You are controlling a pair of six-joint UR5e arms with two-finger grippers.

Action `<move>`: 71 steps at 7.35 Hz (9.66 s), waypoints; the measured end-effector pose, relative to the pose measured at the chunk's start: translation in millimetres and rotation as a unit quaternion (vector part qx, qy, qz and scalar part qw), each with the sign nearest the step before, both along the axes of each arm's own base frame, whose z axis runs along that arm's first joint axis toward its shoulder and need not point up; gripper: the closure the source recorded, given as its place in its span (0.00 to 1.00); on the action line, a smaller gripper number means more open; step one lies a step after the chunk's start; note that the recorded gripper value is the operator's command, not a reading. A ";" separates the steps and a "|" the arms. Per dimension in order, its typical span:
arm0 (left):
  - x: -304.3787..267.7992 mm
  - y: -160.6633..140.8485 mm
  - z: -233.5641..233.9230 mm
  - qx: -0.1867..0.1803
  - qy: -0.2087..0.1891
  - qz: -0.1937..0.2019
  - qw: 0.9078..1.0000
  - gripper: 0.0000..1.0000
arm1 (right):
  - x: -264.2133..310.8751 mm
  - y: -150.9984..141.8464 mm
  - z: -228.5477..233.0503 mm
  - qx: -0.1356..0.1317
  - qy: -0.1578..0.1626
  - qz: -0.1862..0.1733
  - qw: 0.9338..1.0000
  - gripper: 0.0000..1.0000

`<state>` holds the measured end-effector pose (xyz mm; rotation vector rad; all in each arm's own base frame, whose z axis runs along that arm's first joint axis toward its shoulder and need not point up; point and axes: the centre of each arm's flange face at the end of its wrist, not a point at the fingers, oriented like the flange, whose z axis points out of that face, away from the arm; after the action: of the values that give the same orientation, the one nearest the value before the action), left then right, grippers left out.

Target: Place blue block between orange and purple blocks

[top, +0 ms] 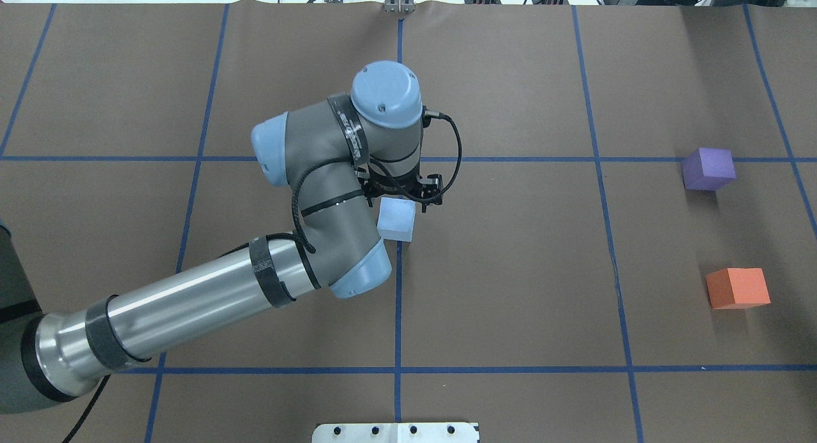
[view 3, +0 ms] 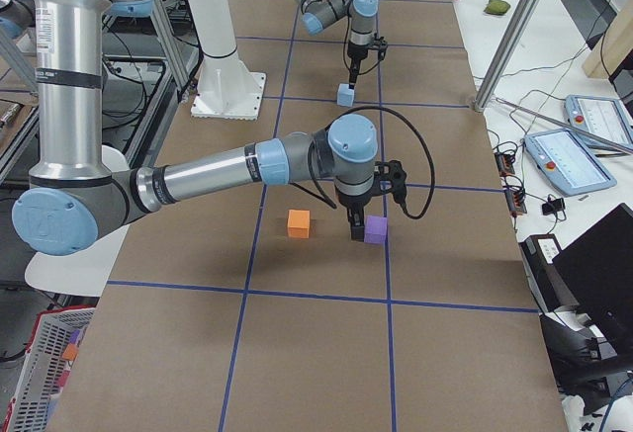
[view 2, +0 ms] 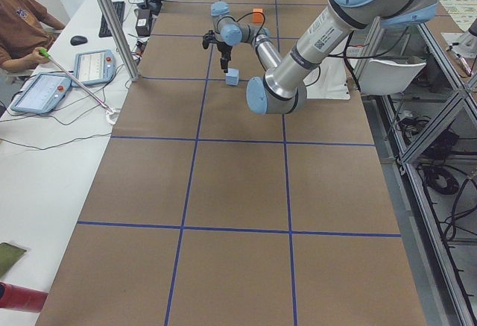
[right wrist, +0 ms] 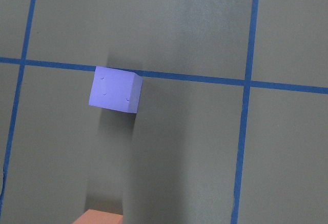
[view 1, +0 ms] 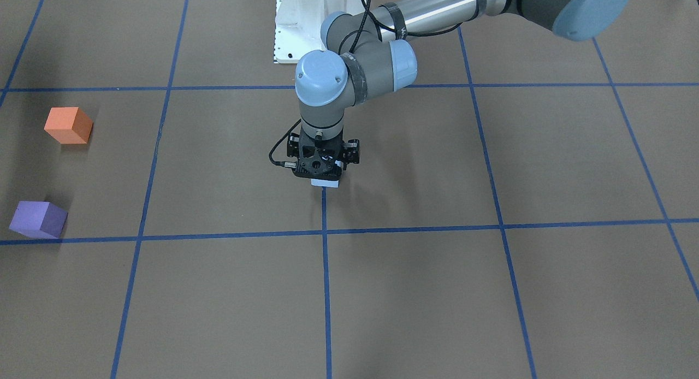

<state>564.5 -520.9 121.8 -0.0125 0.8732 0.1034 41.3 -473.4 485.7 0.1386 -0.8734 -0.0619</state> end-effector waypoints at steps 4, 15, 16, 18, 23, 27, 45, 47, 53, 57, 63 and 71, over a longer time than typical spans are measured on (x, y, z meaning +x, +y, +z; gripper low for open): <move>-135.8 -39.0 51.5 0.014 -0.022 -0.002 1.000 0.00 | -41.5 -26.5 -249.0 -0.034 0.003 -0.019 0.999 0.00; -482.9 -86.7 347.1 0.083 -0.096 0.047 0.991 0.00 | -615.1 14.5 -366.2 -0.069 0.025 0.032 0.997 0.00; -490.1 -88.4 355.5 0.086 -0.098 0.055 0.990 0.00 | -639.8 11.6 -353.4 -0.068 0.033 0.033 0.997 0.00; -498.5 -91.4 367.0 0.084 -0.101 0.059 0.990 0.00 | -663.5 11.1 -333.4 -0.065 0.049 0.035 0.996 0.00; -499.9 -92.3 367.7 0.085 -0.101 0.059 0.989 0.00 | -676.9 11.0 -304.8 -0.070 0.064 0.033 0.995 0.04; -499.9 -92.1 366.5 0.086 -0.101 0.059 0.989 0.00 | -690.1 14.1 -299.7 -0.086 0.046 0.046 0.994 1.00; -530.6 -13.9 464.7 0.110 -0.100 0.039 0.988 0.00 | -200.4 9.0 67.4 0.008 0.058 -0.033 0.998 1.00; -530.5 -14.0 466.4 0.109 -0.100 0.040 0.988 0.00 | -218.0 0.7 81.7 -0.023 0.060 -0.024 0.998 1.00; -529.8 -17.2 469.1 0.109 -0.100 0.043 0.988 0.00 | -258.1 5.3 95.0 -0.066 0.069 -0.021 0.995 1.00; -529.6 -18.5 467.2 0.110 -0.100 0.043 0.988 0.00 | -263.0 7.5 109.7 -0.071 0.081 -0.028 0.994 0.00; -532.3 -19.4 464.5 0.113 -0.100 0.040 0.988 0.00 | -223.2 17.0 61.8 -0.033 0.053 -0.003 0.998 0.00; -630.7 30.9 515.1 0.122 -0.082 0.050 0.988 0.00 | 10.3 -1.9 150.5 0.005 0.056 -0.084 0.995 0.00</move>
<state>-66.2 -490.0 636.9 0.1631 0.6914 0.2994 51.7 -475.2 636.2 0.0702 -0.7715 -0.2285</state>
